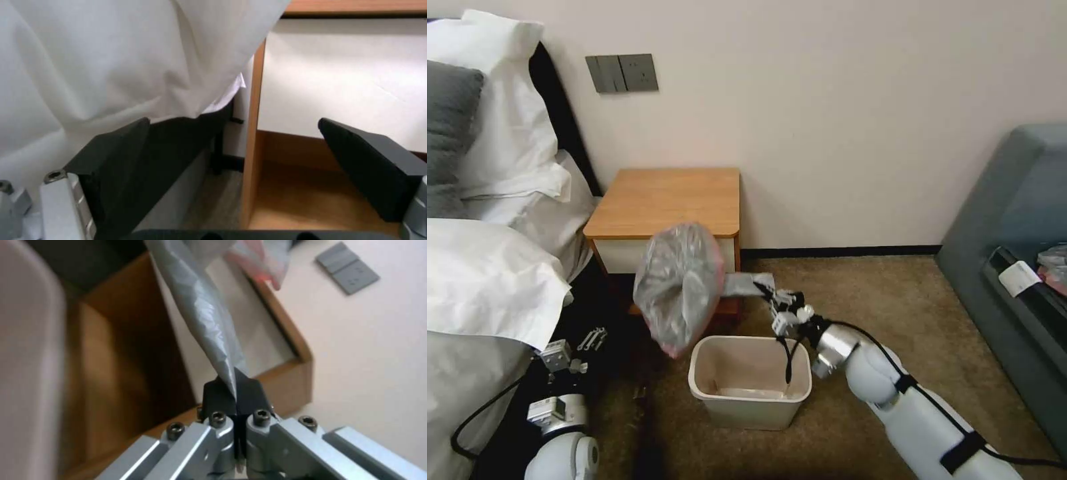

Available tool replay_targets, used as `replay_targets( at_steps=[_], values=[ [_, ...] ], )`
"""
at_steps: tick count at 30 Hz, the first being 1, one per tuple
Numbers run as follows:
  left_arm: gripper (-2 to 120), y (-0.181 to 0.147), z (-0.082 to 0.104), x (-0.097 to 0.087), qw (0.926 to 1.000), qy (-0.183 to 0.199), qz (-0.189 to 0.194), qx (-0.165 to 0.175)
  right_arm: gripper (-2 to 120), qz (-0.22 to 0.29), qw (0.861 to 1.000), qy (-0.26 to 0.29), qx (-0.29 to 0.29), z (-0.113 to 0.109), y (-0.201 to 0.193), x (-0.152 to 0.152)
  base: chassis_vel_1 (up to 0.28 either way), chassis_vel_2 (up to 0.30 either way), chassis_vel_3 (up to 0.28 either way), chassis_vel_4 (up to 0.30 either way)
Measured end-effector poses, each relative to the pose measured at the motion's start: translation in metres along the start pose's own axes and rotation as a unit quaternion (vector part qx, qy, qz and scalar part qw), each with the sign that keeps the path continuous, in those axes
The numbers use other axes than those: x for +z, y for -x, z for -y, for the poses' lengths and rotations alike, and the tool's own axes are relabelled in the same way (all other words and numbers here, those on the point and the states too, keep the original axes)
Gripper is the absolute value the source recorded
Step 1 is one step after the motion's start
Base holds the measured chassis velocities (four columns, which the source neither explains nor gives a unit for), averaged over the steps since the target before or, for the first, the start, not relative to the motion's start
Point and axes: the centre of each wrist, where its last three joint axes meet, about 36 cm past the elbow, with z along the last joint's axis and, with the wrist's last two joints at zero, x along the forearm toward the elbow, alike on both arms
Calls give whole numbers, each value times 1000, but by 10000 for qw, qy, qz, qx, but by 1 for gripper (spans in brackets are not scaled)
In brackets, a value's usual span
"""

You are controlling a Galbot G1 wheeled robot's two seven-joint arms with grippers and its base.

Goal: Pick up the garbage bag from the table and place it over the trash can.

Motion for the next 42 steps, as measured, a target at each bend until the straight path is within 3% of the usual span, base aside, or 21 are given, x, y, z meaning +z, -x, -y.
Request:
replay_targets(
  at_steps=[11,22,32,42],
  values=[
    [96,-3,9,4,9999,13,-46,96,0,4,9976,367,-587,-46,-48,-25,0,0,0,0],
    [96,-4,15,6,9998,27,-57,162,0,28,9973,427,-590,-53,-61,-29,0,0,0,0],
    [96,-3,19,8,9998,39,-75,200,34,32,9981,385,-485,-35,-57,-28,0,0,0,0],
    [96,0,26,15,9996,44,-132,250,71,-78,9968,309,-729,-8,-82,-32,0,0,0,0]
  ],
)
